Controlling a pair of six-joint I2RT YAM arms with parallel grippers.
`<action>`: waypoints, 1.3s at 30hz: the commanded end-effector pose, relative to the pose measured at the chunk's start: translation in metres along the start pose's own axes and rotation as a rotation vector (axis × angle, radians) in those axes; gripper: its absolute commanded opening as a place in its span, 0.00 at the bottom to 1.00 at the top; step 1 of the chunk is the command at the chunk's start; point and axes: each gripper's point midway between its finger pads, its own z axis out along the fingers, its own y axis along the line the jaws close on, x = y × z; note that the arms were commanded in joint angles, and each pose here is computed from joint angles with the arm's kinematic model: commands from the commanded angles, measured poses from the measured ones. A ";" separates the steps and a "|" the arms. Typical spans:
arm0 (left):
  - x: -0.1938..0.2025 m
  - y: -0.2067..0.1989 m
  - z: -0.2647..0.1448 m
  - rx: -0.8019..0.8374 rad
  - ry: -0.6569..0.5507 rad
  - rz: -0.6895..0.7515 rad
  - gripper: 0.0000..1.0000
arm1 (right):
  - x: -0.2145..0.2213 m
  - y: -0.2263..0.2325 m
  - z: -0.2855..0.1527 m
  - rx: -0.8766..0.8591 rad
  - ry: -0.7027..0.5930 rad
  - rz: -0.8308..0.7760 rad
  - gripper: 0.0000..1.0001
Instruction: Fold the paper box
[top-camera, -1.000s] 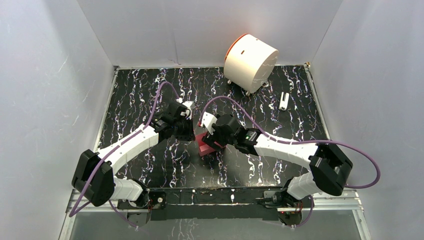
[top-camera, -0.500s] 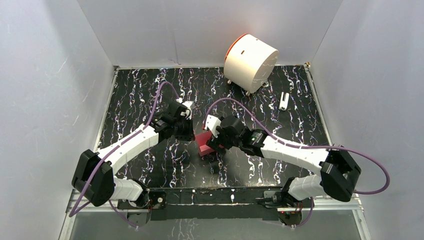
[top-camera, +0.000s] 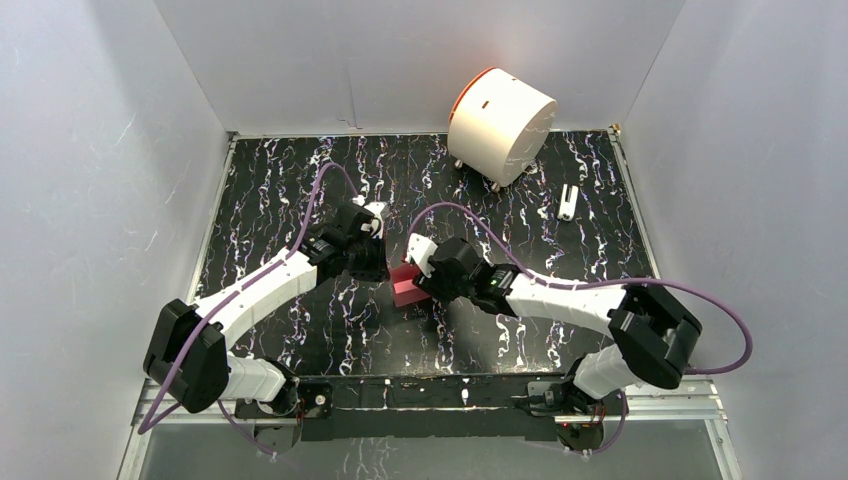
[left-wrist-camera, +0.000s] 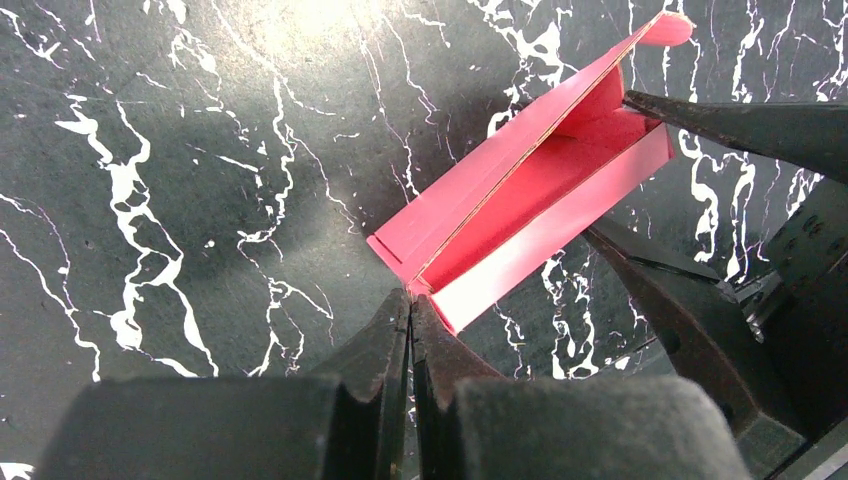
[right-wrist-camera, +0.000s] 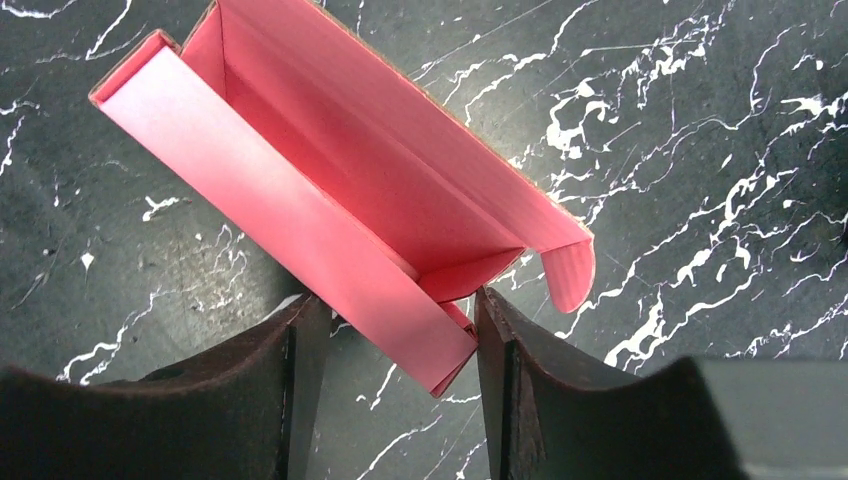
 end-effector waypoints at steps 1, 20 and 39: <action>0.002 -0.017 -0.011 0.068 0.005 0.024 0.00 | -0.052 -0.009 0.010 0.046 -0.173 0.057 0.56; -0.004 -0.001 0.000 -0.035 -0.071 -0.072 0.00 | -0.064 0.009 0.029 0.104 -0.188 0.188 0.48; 0.008 0.020 0.013 -0.126 -0.082 -0.067 0.00 | -0.075 0.015 0.031 0.109 -0.215 0.221 0.49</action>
